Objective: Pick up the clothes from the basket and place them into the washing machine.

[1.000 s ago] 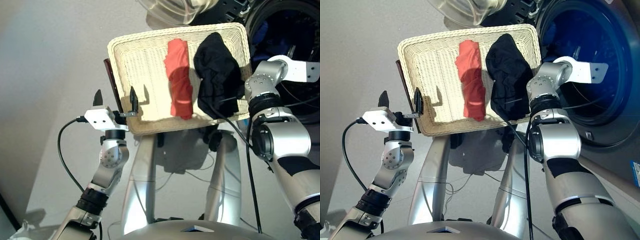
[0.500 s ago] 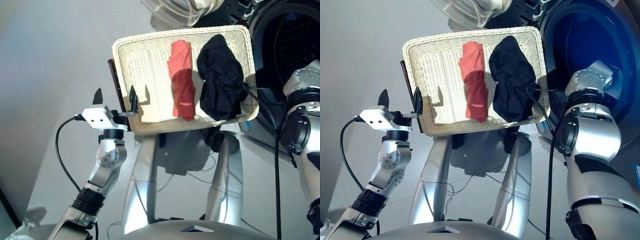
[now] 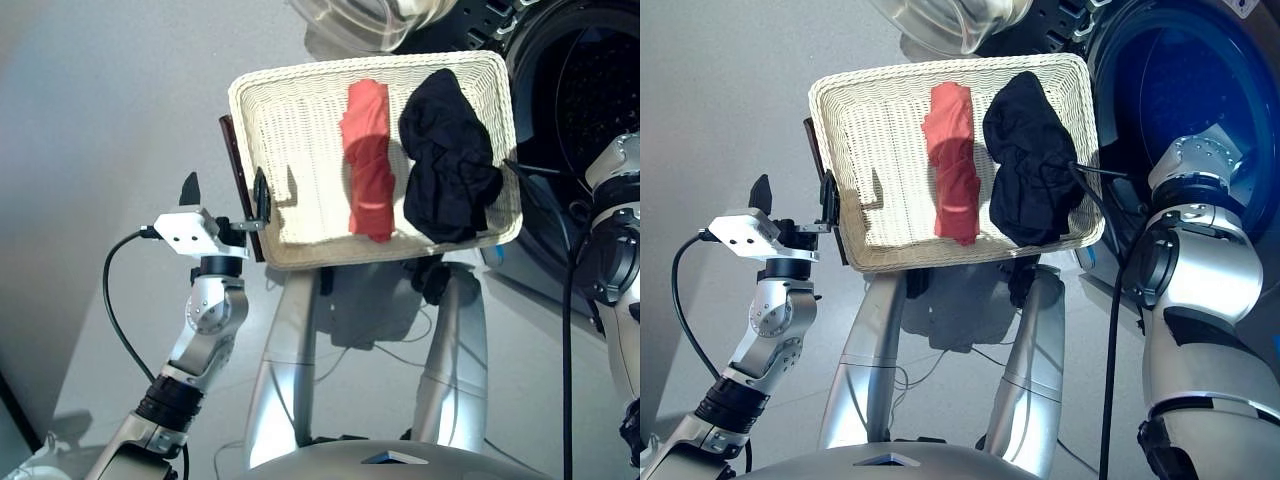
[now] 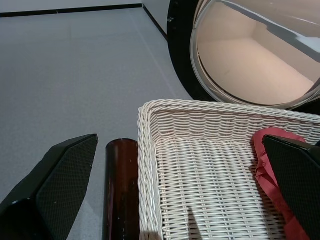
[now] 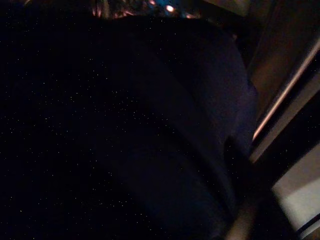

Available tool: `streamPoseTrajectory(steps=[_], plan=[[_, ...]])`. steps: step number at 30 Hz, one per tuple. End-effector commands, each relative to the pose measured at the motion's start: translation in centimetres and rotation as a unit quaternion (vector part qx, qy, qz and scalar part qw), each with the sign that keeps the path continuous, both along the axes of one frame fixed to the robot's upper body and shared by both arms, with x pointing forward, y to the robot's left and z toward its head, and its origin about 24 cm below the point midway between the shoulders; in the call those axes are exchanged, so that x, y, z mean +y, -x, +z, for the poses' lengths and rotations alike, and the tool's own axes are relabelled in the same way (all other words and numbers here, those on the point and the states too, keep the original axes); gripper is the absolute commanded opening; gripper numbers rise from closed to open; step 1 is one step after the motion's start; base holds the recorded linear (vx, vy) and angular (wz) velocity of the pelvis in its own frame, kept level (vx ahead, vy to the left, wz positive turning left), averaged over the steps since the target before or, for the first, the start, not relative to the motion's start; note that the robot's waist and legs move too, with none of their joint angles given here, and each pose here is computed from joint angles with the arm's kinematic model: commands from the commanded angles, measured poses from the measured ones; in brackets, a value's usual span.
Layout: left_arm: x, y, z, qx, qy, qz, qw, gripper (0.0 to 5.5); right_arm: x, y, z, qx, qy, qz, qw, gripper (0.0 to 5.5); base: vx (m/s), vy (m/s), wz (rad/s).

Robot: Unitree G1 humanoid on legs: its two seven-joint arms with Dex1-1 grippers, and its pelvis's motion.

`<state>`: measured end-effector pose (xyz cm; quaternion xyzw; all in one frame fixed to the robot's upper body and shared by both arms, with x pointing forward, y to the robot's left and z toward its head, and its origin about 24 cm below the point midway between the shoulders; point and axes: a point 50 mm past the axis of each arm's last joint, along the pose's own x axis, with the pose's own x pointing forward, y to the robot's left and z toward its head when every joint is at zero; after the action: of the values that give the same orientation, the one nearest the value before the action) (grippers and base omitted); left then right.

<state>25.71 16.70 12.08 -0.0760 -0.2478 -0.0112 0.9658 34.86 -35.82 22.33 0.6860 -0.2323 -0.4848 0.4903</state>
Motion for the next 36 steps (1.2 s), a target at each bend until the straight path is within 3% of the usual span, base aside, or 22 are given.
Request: streamPoseTrajectory(steps=[1,6,14,18,20,22,24,25,36], plan=[[0.0,0.9,2.4,-0.067,0.024,-0.009,0.997,5.50,-3.3,2.7,1.6,0.020,0.111,-0.074,0.991,5.50,0.000,0.000,0.000],[0.2,1.0,2.0,-0.056,0.029,-0.006,0.998,5.50,-3.1,2.4,1.2,0.040,0.105,-0.063,0.992,5.50,0.000,0.000,0.000],[0.5,1.2,1.8,-0.053,0.037,-0.006,0.998,5.50,0.1,-0.7,2.6,0.109,0.260,0.046,0.958,5.50,0.000,0.000,0.000],[0.4,1.2,1.7,-0.054,0.047,-0.006,0.997,5.50,2.8,-2.3,1.8,0.082,0.282,0.088,0.952,5.50,0.000,0.000,0.000],[0.2,1.0,1.7,-0.054,0.052,-0.011,0.997,5.50,5.4,-3.5,0.3,0.019,0.266,0.131,0.955,5.50,0.000,0.000,0.000],[0.2,0.8,1.5,-0.050,0.055,-0.010,0.997,5.50,6.9,-3.9,-0.9,0.048,0.331,0.163,0.928,5.50,0.000,0.000,0.000],[0.0,0.8,1.4,-0.049,0.063,-0.015,0.997,5.50,9.4,-4.3,-2.1,0.011,0.353,0.208,0.912,5.50,0.000,0.000,0.000],[0.2,0.7,1.2,-0.047,0.065,-0.008,0.997,5.50,10.2,-4.2,-3.0,0.035,0.408,0.234,0.882,5.50,0.000,0.000,0.000],[0.3,0.9,0.3,-0.038,0.053,0.016,0.998,5.50,18.3,-0.9,-9.1,-0.020,0.535,0.390,0.749,5.50,0.000,0.000,0.000]])
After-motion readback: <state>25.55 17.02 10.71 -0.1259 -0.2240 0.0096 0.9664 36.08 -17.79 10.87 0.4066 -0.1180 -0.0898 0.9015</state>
